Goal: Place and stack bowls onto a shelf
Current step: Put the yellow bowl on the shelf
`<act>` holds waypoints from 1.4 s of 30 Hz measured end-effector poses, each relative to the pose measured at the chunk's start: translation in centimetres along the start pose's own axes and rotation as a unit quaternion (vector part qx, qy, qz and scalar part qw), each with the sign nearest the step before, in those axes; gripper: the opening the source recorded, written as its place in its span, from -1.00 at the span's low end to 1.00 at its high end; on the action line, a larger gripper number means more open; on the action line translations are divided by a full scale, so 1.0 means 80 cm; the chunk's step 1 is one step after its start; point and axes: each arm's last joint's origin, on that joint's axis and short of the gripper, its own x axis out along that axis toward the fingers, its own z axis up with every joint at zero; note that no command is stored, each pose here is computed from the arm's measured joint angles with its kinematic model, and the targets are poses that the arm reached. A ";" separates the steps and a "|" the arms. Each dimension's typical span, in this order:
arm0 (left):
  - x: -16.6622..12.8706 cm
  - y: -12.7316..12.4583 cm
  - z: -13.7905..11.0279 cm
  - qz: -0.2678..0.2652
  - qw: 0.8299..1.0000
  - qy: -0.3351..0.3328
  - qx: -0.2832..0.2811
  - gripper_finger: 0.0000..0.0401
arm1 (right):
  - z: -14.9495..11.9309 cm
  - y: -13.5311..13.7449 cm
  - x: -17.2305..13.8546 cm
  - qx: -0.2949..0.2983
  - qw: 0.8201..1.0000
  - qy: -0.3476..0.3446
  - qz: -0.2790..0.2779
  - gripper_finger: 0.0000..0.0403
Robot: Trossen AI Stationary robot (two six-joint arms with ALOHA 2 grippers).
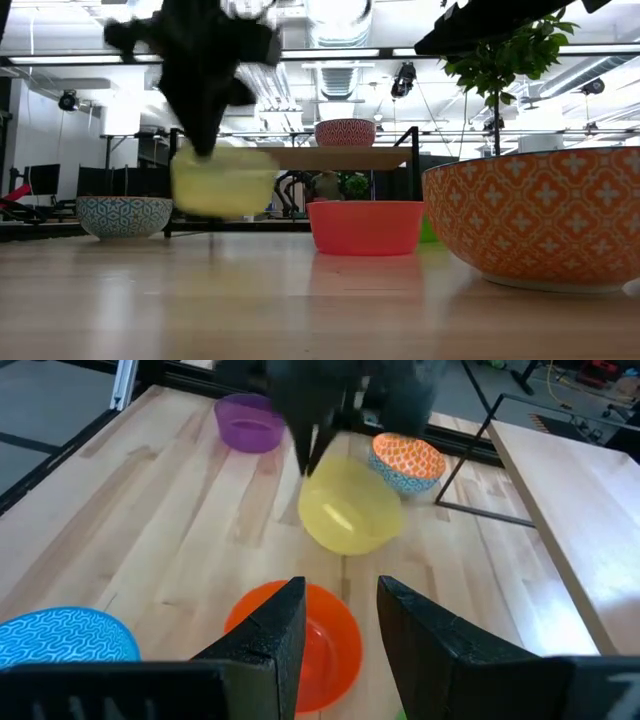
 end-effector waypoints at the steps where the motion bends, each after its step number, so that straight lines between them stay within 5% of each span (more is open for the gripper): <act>1: -0.013 0.004 0.005 0.004 1.000 -0.006 0.012 -1.00 | 0.000 0.000 0.000 0.000 1.000 0.000 0.000 -0.42; 6: -0.080 0.034 0.015 0.072 0.996 -0.021 0.043 -1.00 | 0.000 0.000 0.000 -0.001 1.000 0.000 0.000 -0.42; 12: -0.133 0.096 0.004 0.121 0.992 -0.021 -0.001 -1.00 | 0.000 0.000 0.000 -0.001 1.000 0.000 0.000 -0.42; 26: -0.134 0.254 -0.068 0.131 0.979 -0.001 -0.154 -1.00 | 0.000 0.000 0.000 -0.003 1.000 0.001 0.000 -0.42; 42: -0.133 0.285 -0.086 0.091 0.966 -0.051 -0.235 -1.00 | 0.000 0.000 0.000 -0.007 1.000 0.000 0.000 -0.42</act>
